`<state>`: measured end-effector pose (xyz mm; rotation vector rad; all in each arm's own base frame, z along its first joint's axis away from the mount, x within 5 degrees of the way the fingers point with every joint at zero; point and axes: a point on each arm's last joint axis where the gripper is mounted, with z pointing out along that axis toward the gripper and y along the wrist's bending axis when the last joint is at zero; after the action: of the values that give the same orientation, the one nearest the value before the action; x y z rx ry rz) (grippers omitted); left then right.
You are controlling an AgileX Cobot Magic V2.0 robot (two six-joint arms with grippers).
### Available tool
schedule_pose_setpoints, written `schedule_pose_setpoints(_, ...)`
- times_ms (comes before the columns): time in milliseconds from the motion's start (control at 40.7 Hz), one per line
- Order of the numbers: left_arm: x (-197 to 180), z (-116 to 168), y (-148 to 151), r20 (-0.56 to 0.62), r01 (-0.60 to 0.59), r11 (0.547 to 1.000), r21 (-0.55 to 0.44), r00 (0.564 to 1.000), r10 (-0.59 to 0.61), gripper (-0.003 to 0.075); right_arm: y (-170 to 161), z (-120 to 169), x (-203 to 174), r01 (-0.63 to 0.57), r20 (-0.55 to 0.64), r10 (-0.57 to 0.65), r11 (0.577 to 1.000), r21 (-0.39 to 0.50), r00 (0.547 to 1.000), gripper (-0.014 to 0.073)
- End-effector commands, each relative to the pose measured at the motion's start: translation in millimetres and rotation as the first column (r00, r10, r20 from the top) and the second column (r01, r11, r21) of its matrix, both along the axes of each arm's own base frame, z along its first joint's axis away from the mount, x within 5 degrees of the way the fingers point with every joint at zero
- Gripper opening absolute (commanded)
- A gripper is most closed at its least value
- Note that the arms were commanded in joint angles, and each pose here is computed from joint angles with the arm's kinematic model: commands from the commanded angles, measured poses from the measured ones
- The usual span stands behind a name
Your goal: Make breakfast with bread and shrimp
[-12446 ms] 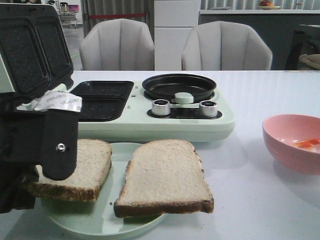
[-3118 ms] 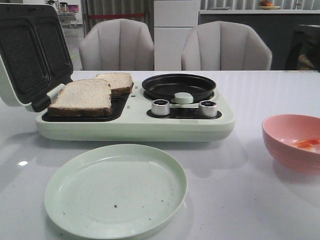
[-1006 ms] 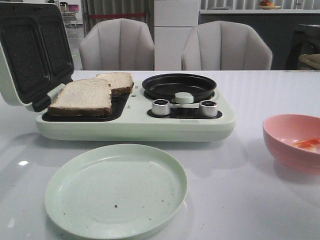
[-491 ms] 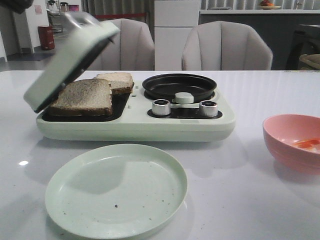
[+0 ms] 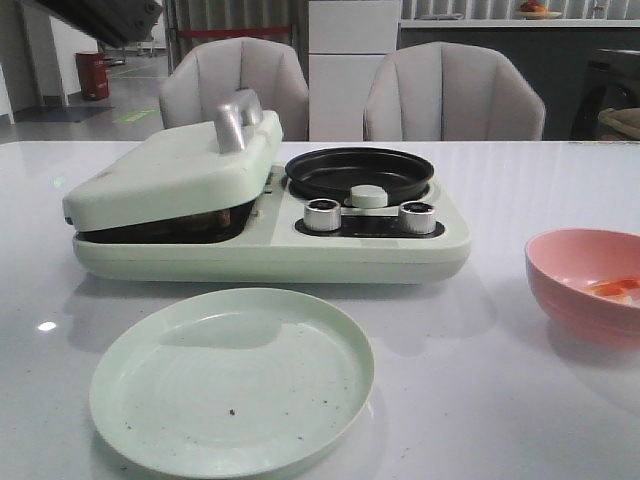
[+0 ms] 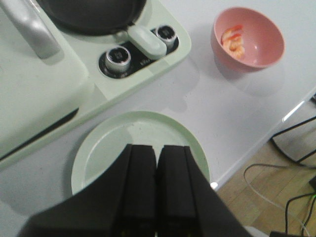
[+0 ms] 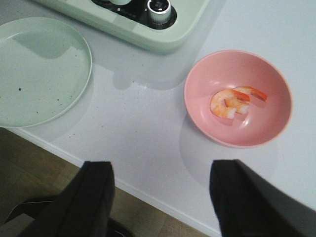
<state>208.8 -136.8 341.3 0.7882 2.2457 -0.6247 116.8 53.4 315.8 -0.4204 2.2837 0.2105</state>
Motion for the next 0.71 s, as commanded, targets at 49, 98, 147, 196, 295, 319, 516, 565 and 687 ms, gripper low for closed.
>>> schedule_pose_setpoints(49,-32,15,8,0.119,-0.095,0.995,-0.020,0.988,0.097,0.0103,1,13,3,-0.007,0.086,0.005,1.000,0.023,0.996,0.0516)
schedule_pose_setpoints(98,-43,13,15,0.142,-0.119,0.993,-0.003,0.983,0.119,0.0103,1,13,3,-0.007,0.086,0.005,1.000,0.023,0.996,0.0516)
schedule_pose_setpoints(147,-52,12,22,0.165,-0.144,0.990,-0.005,0.976,0.143,0.0103,1,13,3,-0.007,0.086,0.005,1.000,0.023,0.996,0.0516)
schedule_pose_setpoints(196,-63,12,30,0.182,-0.161,0.987,-0.027,0.970,0.163,0.0103,1,13,3,-0.007,0.086,0.005,1.000,0.023,0.996,0.0516)
schedule_pose_setpoints(295,-82,13,43,0.227,-0.160,0.985,-0.070,0.958,0.173,0.0103,1,13,3,-0.007,0.086,0.005,1.000,0.023,0.996,0.0516)
schedule_pose_setpoints(319,-86,12,45,0.232,-0.160,0.984,-0.075,0.957,0.173,0.0102,1,13,3,-0.007,0.086,0.005,1.000,0.023,0.996,0.0516)
schedule_pose_setpoints(516,-115,11,65,0.293,-0.152,0.979,-0.135,0.938,0.186,0.0102,1,13,3,-0.007,0.086,0.005,1.000,0.023,0.996,0.0516)
schedule_pose_setpoints(565,-120,12,68,0.307,-0.150,0.978,-0.148,0.933,0.189,0.0102,1,13,3,-0.007,0.086,0.005,1.000,0.023,0.996,0.0516)
schedule_pose_setpoints(687,-128,16,73,0.329,-0.144,0.975,-0.170,0.924,0.194,0.0102,1,13,3,-0.007,0.086,0.005,1.000,0.023,0.996,0.0516)
